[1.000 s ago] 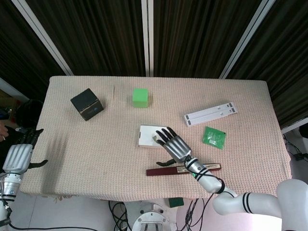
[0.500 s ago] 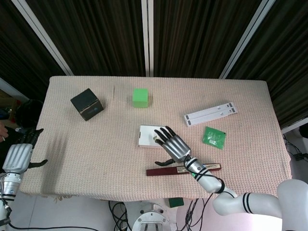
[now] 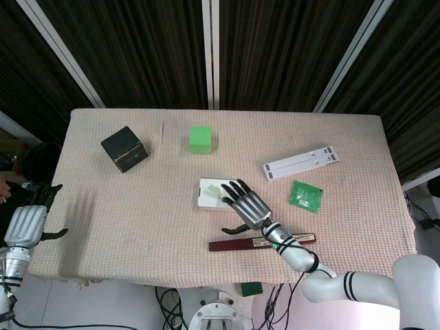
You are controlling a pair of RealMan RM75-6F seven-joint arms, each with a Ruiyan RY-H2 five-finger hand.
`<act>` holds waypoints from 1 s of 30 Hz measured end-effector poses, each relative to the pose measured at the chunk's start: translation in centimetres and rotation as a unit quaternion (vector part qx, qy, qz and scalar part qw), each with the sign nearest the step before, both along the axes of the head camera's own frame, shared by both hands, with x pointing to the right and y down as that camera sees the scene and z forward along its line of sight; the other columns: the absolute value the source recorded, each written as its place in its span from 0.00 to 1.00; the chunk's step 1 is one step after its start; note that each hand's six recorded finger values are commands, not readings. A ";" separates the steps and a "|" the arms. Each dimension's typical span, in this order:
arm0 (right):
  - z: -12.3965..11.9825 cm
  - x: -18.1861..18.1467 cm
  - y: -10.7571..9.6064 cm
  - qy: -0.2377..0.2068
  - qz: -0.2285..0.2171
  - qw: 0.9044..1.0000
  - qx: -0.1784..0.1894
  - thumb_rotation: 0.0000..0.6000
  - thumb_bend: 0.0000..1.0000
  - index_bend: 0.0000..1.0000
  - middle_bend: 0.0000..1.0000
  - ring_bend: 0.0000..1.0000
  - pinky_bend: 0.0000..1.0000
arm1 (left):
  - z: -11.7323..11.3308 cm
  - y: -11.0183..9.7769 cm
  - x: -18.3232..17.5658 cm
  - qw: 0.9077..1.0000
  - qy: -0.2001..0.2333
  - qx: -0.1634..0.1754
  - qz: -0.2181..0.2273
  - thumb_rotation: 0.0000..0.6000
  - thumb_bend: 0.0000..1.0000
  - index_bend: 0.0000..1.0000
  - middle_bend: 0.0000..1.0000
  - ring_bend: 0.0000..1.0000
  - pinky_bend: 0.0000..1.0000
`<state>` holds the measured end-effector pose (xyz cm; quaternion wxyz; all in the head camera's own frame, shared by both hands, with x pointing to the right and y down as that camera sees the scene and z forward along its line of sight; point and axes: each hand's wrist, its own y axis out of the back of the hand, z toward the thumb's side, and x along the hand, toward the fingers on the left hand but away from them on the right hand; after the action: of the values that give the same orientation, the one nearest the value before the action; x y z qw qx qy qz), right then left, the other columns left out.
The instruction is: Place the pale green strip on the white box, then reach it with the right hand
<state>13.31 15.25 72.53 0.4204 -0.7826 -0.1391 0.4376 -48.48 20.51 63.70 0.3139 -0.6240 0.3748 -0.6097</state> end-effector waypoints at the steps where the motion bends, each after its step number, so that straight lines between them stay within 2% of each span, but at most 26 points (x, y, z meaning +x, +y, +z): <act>1: -0.1 0.0 0.0 -0.003 0.001 1.000 0.001 0.32 0.18 0.27 0.00 0.00 0.00 | 0.0 0.0 0.0 1.000 0.000 0.000 0.001 1.00 0.05 0.07 0.11 0.02 0.19; 10: -0.6 -0.1 -0.9 -0.022 0.012 0.999 0.020 0.32 0.18 0.27 0.00 0.00 0.00 | -0.1 -0.1 0.1 1.000 -0.001 0.001 0.001 1.00 0.05 0.07 0.11 0.02 0.19; 22: 0.5 -0.1 -0.5 -0.007 0.008 1.000 0.009 0.32 0.18 0.27 0.00 0.00 0.00 | -0.2 0.0 -0.1 1.000 -0.004 0.000 -0.001 1.00 0.05 0.07 0.11 0.02 0.19; 30: -0.4 -0.4 -0.7 -0.025 0.012 0.999 0.017 0.32 0.18 0.27 0.00 0.00 0.00 | -0.3 0.0 -0.1 1.000 -0.004 0.002 0.000 1.00 0.05 0.07 0.11 0.02 0.19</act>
<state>12.96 14.52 72.13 0.4250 -0.7838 -0.1667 0.4209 -48.54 20.50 63.43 0.3163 -0.6211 0.3748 -0.6113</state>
